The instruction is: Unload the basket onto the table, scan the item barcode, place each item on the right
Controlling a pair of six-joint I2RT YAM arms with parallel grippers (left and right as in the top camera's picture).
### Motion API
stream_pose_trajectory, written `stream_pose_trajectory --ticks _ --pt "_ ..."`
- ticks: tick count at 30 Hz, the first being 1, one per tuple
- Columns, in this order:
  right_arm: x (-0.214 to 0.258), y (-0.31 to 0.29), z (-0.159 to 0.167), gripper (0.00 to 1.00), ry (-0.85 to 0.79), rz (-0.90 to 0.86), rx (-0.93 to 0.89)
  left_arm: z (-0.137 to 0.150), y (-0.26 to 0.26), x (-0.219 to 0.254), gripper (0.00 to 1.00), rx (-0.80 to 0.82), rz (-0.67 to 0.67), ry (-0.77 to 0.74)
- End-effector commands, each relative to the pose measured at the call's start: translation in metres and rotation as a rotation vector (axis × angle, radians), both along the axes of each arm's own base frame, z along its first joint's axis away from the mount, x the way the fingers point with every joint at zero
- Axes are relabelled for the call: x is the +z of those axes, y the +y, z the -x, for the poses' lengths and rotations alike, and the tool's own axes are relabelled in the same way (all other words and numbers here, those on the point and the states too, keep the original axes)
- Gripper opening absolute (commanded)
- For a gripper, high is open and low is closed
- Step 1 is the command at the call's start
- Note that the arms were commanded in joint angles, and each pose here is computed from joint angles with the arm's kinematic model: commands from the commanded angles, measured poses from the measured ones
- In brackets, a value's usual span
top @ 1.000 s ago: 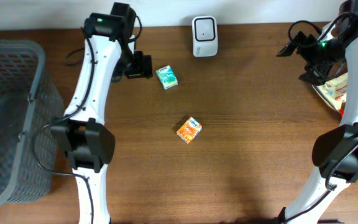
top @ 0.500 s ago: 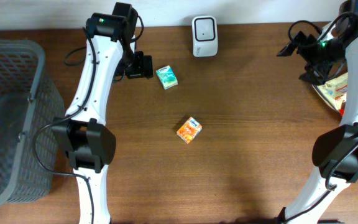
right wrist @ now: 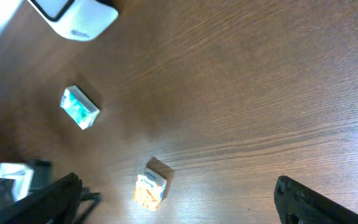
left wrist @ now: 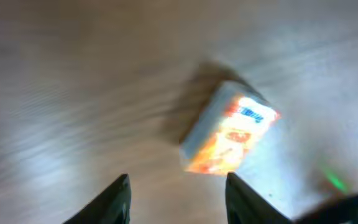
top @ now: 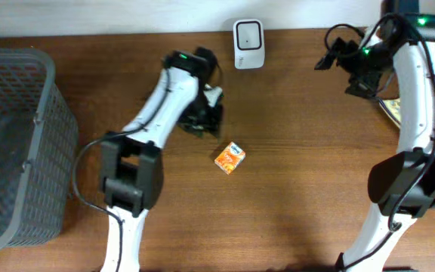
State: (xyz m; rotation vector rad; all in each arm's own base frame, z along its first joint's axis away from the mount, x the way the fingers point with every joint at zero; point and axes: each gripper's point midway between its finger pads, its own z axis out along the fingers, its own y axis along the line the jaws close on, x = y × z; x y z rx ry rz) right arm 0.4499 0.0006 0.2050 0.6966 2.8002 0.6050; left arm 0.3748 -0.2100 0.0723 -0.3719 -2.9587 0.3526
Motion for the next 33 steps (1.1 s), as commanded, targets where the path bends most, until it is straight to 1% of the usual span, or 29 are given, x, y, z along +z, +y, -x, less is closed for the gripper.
stream_pose_trajectory --ticks 1,4,6,8,9,11,12,14,15,16,17,18,19,20,22,24,25,26,27,28,29,31,33 --pt "-0.006 -0.004 0.002 0.99 0.023 0.038 -0.008 0.03 -0.04 -0.02 0.52 -0.122 0.045 0.029" --pt "-0.007 -0.003 0.007 0.99 0.027 0.05 0.045 0.051 -0.054 -0.043 0.49 -0.176 0.035 0.045" --pt "-0.008 -0.003 0.01 0.99 0.031 0.055 0.069 0.062 -0.047 -0.056 0.46 -0.194 -0.021 0.064" --pt "-0.008 -0.003 0.01 0.99 0.032 0.055 0.069 0.071 -0.046 -0.057 0.39 -0.196 -0.022 0.099" --pt "-0.008 -0.003 0.01 0.99 0.032 0.055 0.069 0.078 -0.051 -0.054 0.37 -0.194 0.008 0.128" --pt "-0.008 -0.003 0.011 0.99 0.036 0.054 0.069 0.097 -0.076 -0.043 0.33 -0.258 0.159 0.193" --pt "-0.008 -0.002 0.014 0.99 0.045 0.054 0.077 0.101 -0.082 -0.036 0.31 -0.28 0.196 0.205" --pt "-0.009 -0.001 0.019 0.99 0.055 0.058 0.113 0.087 -0.075 -0.017 0.33 -0.277 0.172 0.177" --pt "-0.01 -0.001 0.022 0.99 0.067 0.057 0.115 0.077 -0.066 -0.007 0.35 -0.266 0.139 0.151" --pt "-0.011 0.0 0.029 0.98 0.095 0.052 0.117 0.052 -0.046 0.006 0.5 -0.242 0.074 0.083" --pt "-0.011 0.0 0.031 0.99 0.104 0.05 0.117 0.042 -0.035 0.009 0.52 -0.221 0.056 0.064" --pt "-0.011 0.0 0.032 0.98 0.108 0.051 0.118 0.043 -0.033 0.01 0.47 -0.201 0.067 0.082" --pt "-0.012 -0.002 0.032 0.98 0.108 0.064 0.119 0.049 -0.036 0.008 0.37 -0.193 0.094 0.116" --pt "-0.012 -0.003 0.031 0.98 0.107 0.073 0.117 0.055 -0.04 0.005 0.31 -0.202 0.098 0.13" --pt "-0.012 -0.003 0.03 0.99 0.103 0.074 0.117 0.075 -0.053 -0.019 0.18 -0.207 0.075 0.165" --pt "-0.013 -0.006 0.031 0.99 0.107 0.092 0.114 0.095 -0.063 -0.043 0.03 -0.229 0.056 0.188" --pt "-0.013 -0.006 0.031 0.99 0.107 0.092 0.114 0.101 -0.067 -0.053 0.0 -0.237 0.052 0.185" --pt "-0.013 -0.006 0.031 0.99 0.107 0.092 0.114 0.098 -0.066 -0.062 0.0 -0.193 0.013 0.165" --pt "-0.013 -0.006 0.031 0.99 0.107 0.092 0.114 0.093 -0.061 -0.066 0.0 -0.166 -0.024 0.144" --pt "-0.013 -0.006 0.031 0.99 0.106 0.093 0.116 0.082 -0.05 -0.073 0.0 -0.128 -0.11 0.092" --pt "-0.013 -0.006 0.031 0.99 0.104 0.094 0.124 0.075 -0.043 -0.076 0.0 -0.107 -0.153 0.061" --pt "-0.013 -0.006 0.031 0.99 0.103 0.097 0.135 0.072 -0.04 -0.076 0.0 -0.066 -0.173 0.056" --pt "-0.013 -0.007 0.032 0.99 0.108 0.098 0.135 0.067 -0.026 -0.076 0.0 0.011 -0.236 0.052"
